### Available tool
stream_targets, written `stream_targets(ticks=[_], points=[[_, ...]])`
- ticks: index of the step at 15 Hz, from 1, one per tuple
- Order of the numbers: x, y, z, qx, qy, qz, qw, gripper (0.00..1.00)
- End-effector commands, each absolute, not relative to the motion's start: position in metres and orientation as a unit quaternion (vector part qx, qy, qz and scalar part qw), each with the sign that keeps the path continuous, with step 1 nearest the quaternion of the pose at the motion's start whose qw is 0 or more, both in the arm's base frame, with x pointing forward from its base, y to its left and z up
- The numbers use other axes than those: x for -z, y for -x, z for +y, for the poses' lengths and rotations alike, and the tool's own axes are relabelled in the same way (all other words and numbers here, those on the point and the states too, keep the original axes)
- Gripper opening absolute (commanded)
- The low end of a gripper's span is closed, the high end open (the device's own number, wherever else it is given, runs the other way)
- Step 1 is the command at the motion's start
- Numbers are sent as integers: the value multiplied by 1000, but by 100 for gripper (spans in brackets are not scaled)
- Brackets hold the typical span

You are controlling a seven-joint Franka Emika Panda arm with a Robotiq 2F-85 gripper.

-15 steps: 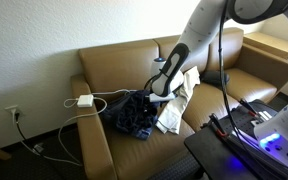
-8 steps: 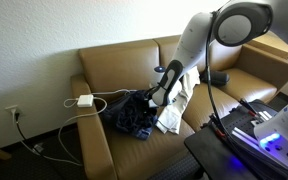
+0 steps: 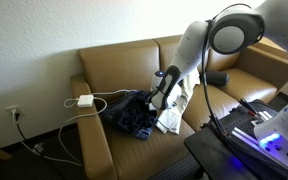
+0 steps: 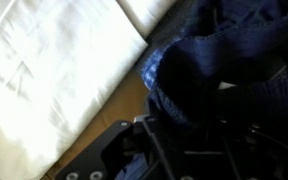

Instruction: Move the blue clothing to the right

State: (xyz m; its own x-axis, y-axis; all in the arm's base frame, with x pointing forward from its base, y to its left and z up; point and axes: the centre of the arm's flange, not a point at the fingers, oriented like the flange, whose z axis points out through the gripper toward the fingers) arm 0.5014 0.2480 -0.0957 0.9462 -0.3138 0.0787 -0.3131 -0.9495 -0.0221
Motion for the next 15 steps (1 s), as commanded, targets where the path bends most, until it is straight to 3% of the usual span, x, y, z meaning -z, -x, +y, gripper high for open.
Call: stream_targets(ticks=[1,2,4,9,15], points=[[92,-510,238,8,979,203,25,11],[86,-513,233,5,975,217,36,4],[72,-523,224,-5,967,248,53,0],[9,-545,177,-96,942,298,116,2],[-100,-567,92,-144,889,350,257,2]])
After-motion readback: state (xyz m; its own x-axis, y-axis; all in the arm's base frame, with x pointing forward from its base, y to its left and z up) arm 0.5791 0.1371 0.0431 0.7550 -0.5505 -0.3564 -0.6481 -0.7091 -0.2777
